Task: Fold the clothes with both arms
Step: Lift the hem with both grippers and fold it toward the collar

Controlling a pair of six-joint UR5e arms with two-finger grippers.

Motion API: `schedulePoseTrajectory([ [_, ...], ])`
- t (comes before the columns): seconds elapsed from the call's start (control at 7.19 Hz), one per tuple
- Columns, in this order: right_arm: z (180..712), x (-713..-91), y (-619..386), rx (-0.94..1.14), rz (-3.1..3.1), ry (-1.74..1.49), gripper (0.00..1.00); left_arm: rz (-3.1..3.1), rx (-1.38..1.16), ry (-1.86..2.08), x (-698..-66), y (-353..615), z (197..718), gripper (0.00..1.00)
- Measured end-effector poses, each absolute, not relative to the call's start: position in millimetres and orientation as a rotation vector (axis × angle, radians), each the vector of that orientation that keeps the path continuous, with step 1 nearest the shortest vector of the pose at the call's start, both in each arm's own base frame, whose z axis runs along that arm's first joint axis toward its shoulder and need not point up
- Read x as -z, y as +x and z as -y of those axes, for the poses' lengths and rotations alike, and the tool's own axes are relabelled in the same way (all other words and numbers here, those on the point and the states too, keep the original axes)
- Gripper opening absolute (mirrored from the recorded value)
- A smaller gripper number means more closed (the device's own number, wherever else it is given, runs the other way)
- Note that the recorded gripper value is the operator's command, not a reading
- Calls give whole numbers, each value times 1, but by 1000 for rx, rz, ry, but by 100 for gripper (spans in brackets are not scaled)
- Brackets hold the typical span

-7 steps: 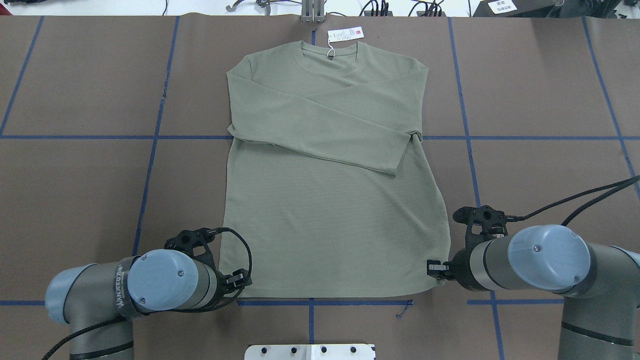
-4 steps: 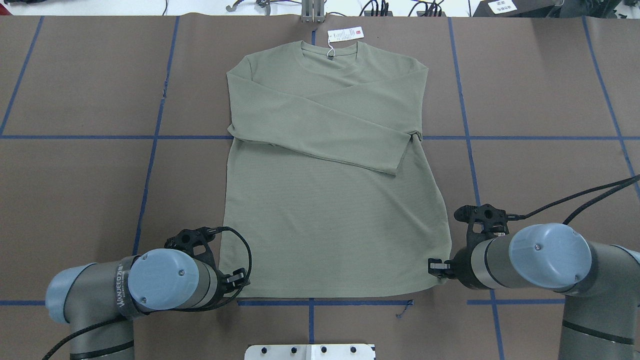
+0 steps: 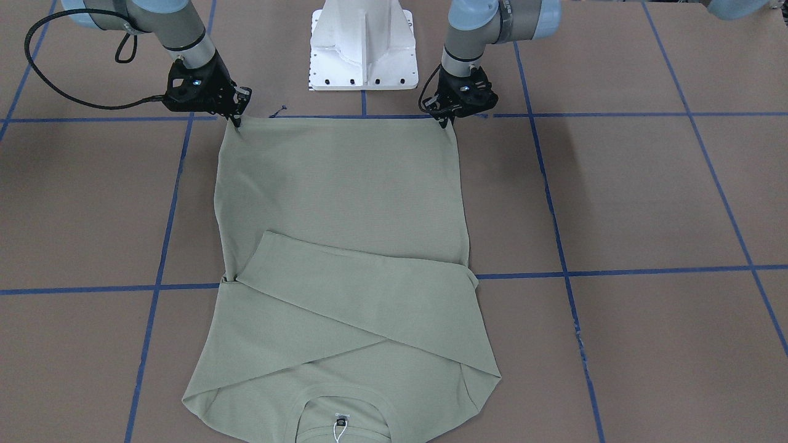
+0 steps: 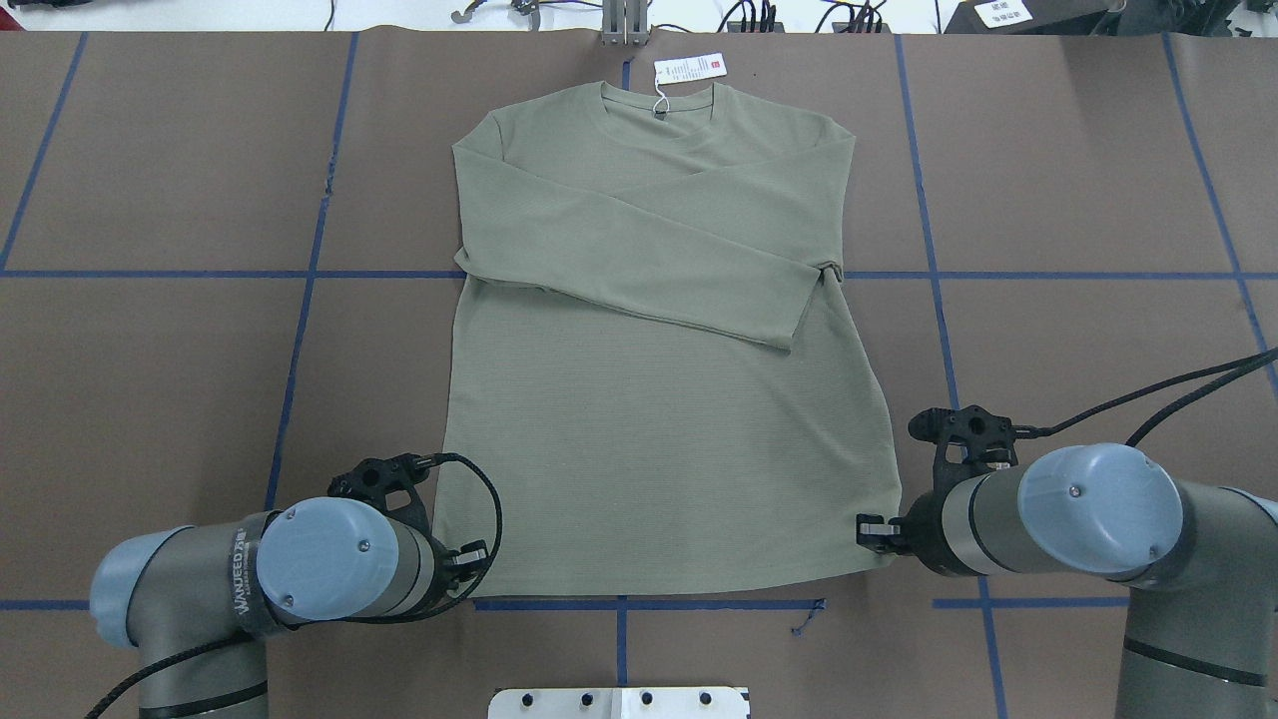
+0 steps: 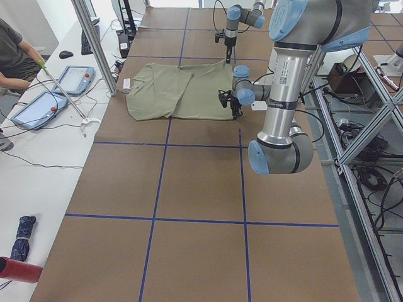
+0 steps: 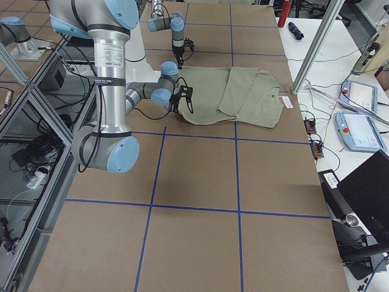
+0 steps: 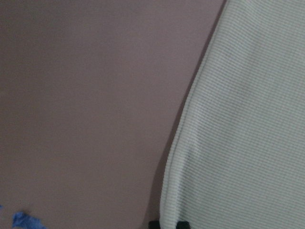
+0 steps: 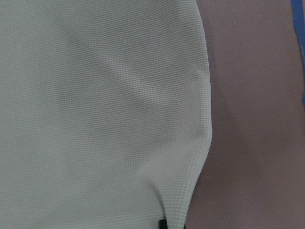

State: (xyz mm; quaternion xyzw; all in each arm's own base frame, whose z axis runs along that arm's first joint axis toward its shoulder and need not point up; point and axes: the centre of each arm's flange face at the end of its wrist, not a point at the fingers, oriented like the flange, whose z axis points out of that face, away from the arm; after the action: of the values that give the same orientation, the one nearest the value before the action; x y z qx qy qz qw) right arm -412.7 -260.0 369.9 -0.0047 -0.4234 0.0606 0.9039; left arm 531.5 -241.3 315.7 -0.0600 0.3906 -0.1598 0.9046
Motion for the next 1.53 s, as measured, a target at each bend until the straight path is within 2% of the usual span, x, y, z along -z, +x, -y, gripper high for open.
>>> schedulePoseTrajectory([
  [0.7, 255, -340, -389, -115, 944, -35, 0, -831, 344, -138, -257, 476, 228, 0],
  [1.11, 219, -303, -338, -13, 1034, -201, 0, -802, 261, -189, -213, 424, 177, 0],
  [1.53, 195, -284, -317, 99, 1081, -379, 0, -782, 188, -247, -199, 405, 145, 0],
])
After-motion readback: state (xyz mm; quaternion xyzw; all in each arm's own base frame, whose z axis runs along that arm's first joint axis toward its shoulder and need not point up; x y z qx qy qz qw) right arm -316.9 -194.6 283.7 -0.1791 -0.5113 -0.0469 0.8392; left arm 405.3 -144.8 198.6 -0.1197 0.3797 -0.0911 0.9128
